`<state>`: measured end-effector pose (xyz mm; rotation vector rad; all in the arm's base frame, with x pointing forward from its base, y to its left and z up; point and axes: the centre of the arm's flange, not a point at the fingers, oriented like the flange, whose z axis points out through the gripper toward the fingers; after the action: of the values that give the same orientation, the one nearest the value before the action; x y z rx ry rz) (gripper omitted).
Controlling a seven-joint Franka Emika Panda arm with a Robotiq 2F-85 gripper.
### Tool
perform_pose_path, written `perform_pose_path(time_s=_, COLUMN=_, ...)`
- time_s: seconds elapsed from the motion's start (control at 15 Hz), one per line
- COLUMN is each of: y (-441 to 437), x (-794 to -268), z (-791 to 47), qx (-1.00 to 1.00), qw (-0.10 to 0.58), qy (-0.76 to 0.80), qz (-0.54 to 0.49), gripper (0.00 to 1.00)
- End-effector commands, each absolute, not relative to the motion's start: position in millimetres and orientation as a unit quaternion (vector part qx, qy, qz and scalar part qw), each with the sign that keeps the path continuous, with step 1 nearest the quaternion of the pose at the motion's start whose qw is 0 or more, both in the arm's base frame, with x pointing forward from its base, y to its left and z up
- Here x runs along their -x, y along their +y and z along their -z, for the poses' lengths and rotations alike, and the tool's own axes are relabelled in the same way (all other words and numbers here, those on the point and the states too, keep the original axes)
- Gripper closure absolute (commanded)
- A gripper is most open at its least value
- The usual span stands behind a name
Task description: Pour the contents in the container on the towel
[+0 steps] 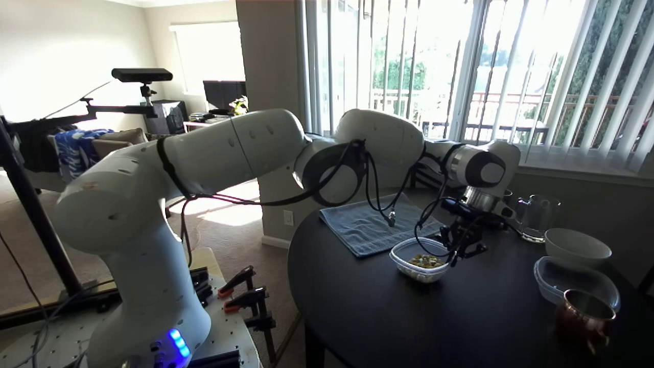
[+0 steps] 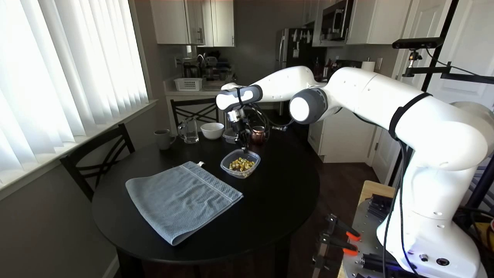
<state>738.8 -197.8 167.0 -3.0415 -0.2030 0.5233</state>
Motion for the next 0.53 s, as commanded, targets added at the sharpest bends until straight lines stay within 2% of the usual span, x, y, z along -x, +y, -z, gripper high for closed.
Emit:
perform_pose_path(time_s=0.0, y=-155, x=-746, z=-197, qx=0.982, qw=0.041, qy=-0.079, qz=-0.166, gripper=0.97)
perform_pose_path(time_s=0.47, y=-66, x=-769, z=-231, qx=0.987, qw=0.099, qy=0.007, qz=-0.127, gripper=0.97)
